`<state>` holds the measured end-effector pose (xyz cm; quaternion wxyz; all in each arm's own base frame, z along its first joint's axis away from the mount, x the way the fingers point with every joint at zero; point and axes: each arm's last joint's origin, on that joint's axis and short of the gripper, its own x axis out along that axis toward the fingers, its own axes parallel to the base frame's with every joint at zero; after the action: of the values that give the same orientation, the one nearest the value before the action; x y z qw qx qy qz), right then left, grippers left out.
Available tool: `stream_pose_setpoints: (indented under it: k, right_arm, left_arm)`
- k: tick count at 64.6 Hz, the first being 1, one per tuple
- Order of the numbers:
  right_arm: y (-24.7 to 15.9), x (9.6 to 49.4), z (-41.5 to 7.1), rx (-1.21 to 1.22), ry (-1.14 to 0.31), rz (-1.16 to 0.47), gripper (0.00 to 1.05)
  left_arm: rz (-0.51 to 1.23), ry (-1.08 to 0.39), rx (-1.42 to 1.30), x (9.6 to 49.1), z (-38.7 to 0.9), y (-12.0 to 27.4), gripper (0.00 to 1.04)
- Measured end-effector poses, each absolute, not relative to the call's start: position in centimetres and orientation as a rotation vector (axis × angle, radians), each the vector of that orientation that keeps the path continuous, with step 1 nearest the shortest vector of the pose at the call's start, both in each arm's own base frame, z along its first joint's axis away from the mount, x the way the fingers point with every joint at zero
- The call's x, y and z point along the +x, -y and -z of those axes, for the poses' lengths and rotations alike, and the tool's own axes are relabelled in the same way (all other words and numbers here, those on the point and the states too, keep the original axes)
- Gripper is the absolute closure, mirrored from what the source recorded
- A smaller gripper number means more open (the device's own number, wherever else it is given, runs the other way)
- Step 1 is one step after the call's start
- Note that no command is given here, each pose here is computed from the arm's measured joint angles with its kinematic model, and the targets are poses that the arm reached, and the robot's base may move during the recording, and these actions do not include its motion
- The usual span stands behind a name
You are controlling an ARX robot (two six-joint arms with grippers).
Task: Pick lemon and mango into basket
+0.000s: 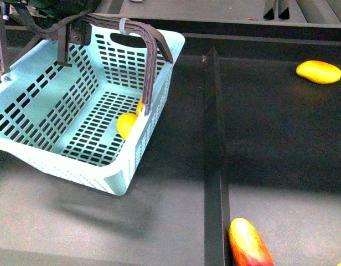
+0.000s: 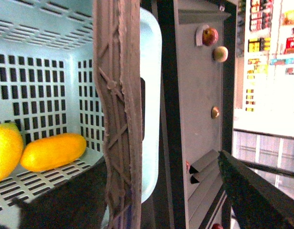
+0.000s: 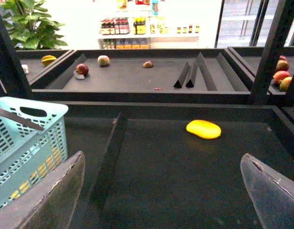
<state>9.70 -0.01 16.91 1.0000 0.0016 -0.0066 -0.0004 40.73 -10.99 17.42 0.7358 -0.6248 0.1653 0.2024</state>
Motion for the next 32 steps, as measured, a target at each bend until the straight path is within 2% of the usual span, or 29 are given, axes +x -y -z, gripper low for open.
stream_pose_setpoints:
  k: [9,12,13,15,17,21,27,32]
  right_arm:
    - [0.0,9.7,-16.9,0.003,0.013,0.001,0.09]
    - [0.0,9.7,-16.9,0.003,0.013,0.001,0.09]
    - [0.0,9.7,-16.9,0.003,0.013,0.001,0.09]
    - [0.0,9.7,-16.9,0.003,0.013,0.001,0.09]
    - [0.0,9.7,-16.9,0.003,0.014,0.001,0.09]
    - [0.0,9.7,-16.9,0.003,0.013,0.002,0.09]
    - [0.0,9.7,-16.9,0.003,0.013,0.001,0.09]
    - [0.0,9.7,-16.9,0.003,0.013,0.001,0.09]
  left_arm:
    - [-0.591,-0.355,-1.288,37.3,-19.8,10.4,0.07]
    - [-0.600,-0.370,-1.252,36.5,-20.6,10.7,0.06]
    - [-0.562,-0.381,-1.230,36.2,-20.8,10.9,0.09]
    - [-0.377,-0.360,-1.156,35.7,-21.1,11.2,0.15]
    - [-0.212,-0.296,-1.064,34.9,-21.2,11.1,0.22]
    - [-0.033,-0.160,-0.755,32.7,-21.1,10.2,0.34]
    - [0.017,0.000,-0.342,29.5,-21.1,7.7,0.54]
    - [0.003,0.015,-0.162,27.5,-20.6,6.0,0.69]
